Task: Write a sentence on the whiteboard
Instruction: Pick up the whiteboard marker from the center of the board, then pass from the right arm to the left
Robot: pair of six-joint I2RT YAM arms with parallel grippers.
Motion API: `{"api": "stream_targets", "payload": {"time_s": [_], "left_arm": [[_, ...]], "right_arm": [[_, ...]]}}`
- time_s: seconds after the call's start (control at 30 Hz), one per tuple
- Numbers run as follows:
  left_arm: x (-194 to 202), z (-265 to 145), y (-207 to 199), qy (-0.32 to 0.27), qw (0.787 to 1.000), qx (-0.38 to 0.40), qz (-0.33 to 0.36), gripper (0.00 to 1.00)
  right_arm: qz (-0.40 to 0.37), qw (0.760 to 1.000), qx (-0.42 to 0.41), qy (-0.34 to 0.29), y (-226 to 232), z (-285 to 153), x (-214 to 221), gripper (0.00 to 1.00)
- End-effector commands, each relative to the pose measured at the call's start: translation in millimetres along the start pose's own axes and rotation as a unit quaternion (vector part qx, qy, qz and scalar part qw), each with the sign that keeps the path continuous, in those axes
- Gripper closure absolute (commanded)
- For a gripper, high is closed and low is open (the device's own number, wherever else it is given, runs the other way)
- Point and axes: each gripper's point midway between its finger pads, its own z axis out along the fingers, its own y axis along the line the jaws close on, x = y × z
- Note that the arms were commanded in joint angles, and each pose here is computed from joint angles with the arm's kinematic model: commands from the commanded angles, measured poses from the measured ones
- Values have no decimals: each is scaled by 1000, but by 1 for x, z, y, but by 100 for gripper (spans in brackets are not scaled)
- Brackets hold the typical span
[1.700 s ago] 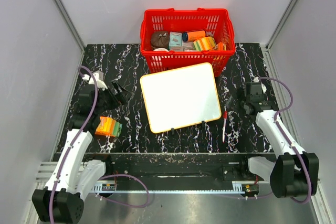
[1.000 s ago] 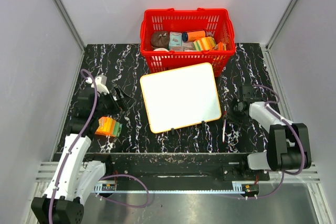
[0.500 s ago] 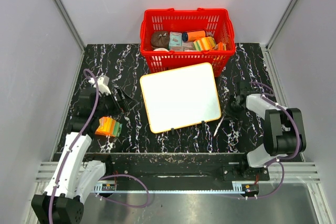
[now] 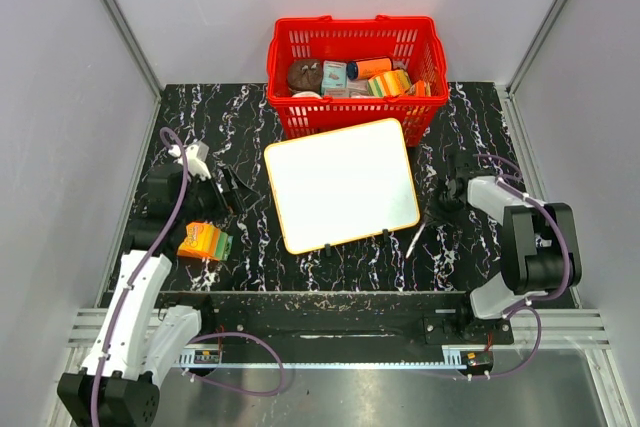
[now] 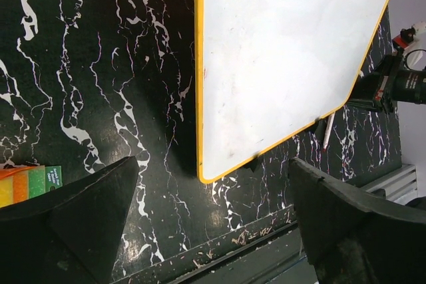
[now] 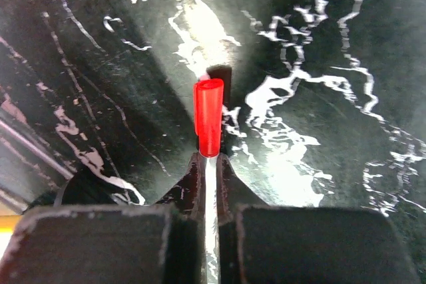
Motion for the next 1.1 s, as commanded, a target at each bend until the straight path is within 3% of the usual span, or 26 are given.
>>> {"api": "stream_targets", "payload": {"time_s": [0.0,0.23,0.43,0.5,0.67,0.83,1.07], "left_arm": [[-15,-14,-12,-15,999,6,28,1],[-15,-22,-8,-10,998,-27,48,1],[-8,-16,-36,10,996,-9,91,1],[-7,-9,-46,17,995,-3,102,1],[-3,3,-110,20,986,99,136,1],[-4,7,-189,9,961,225,161,1],[10,21,-278,40,916,360,172,1]], "right_arm": [[3,995,85,-58,-34,-12,-11,100],[1,975,146,-169,-46,-64,-54,100],[2,963,99,-250,-24,-119,-78,100],[-8,958,55,-280,-8,-148,-82,100],[-43,944,0,-326,10,-204,-81,100],[-82,930,-141,-329,59,-241,-64,100],[-102,874,-346,-325,119,-293,-27,100]]}}
